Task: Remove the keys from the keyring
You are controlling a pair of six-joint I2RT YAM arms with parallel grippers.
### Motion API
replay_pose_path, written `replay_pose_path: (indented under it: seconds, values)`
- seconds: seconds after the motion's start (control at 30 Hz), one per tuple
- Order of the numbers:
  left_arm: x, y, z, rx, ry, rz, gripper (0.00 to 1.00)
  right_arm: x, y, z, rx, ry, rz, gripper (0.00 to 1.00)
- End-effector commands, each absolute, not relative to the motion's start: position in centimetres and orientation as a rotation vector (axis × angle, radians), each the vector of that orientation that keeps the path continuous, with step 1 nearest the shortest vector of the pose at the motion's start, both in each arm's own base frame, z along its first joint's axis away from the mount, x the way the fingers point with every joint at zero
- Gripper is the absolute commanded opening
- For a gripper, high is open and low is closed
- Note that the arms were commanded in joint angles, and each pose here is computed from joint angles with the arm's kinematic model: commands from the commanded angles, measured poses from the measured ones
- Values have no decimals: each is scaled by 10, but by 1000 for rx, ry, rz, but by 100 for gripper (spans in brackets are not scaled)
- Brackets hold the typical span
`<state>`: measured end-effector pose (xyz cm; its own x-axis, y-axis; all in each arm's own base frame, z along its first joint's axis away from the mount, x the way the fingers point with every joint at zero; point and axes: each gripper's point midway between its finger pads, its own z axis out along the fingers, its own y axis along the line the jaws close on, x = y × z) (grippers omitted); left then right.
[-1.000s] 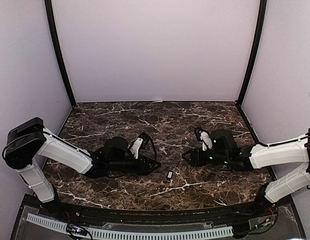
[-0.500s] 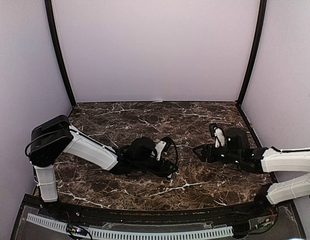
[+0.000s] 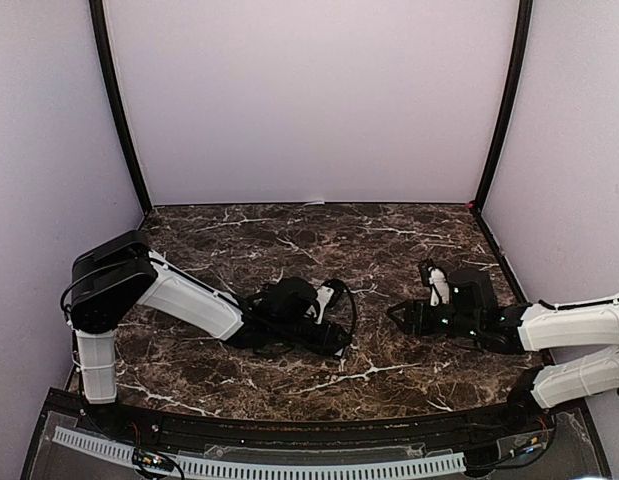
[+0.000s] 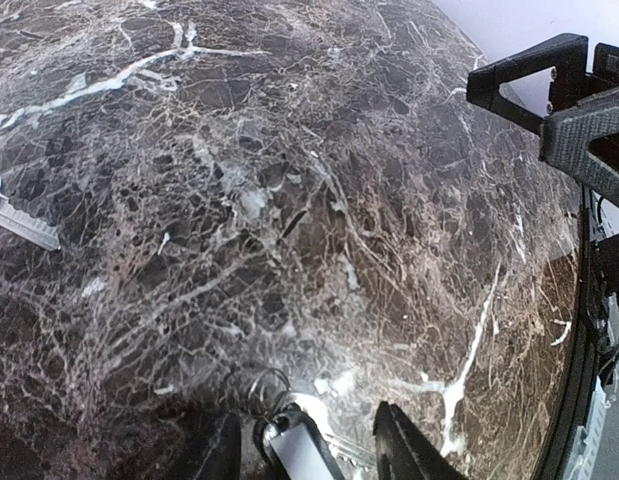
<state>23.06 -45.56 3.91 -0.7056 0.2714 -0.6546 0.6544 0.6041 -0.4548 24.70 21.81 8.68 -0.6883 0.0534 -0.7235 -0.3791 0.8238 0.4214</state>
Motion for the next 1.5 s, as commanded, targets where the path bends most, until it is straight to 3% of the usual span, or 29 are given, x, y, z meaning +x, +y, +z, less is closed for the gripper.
replay_pose_path:
  seconds: [0.0, 0.27, 0.4, 0.73, 0.93, 0.97, 1.2, 1.47]
  values:
    - [240, -456, 36, 726, 2298, -909, 45, 251, 221, 100, -210, 2177, 771, 71]
    - [241, -458, 28, 746, 2300, -947, 38, 247, 218, 97, -195, 2183, 775, 71]
    - [239, -459, 29, 755, 2289, -963, 29, 247, 218, 96, -192, 2186, 775, 71]
    - [240, -460, 23, 754, 2293, -961, 23, 247, 219, 98, -195, 2182, 783, 71]
    - [241, -462, 27, 752, 2277, -977, 4, 248, 221, 101, -199, 2174, 792, 71]
    - [240, -463, 30, 753, 2265, -988, 0, 247, 222, 102, -205, 2171, 796, 71]
    - [230, -461, 96, 752, 2048, -1150, 0, 238, 235, 126, -317, 2059, 904, 69]
    - [209, -451, 165, 802, 1856, -1270, 0, 196, 262, 195, -576, 1719, 1149, 65]
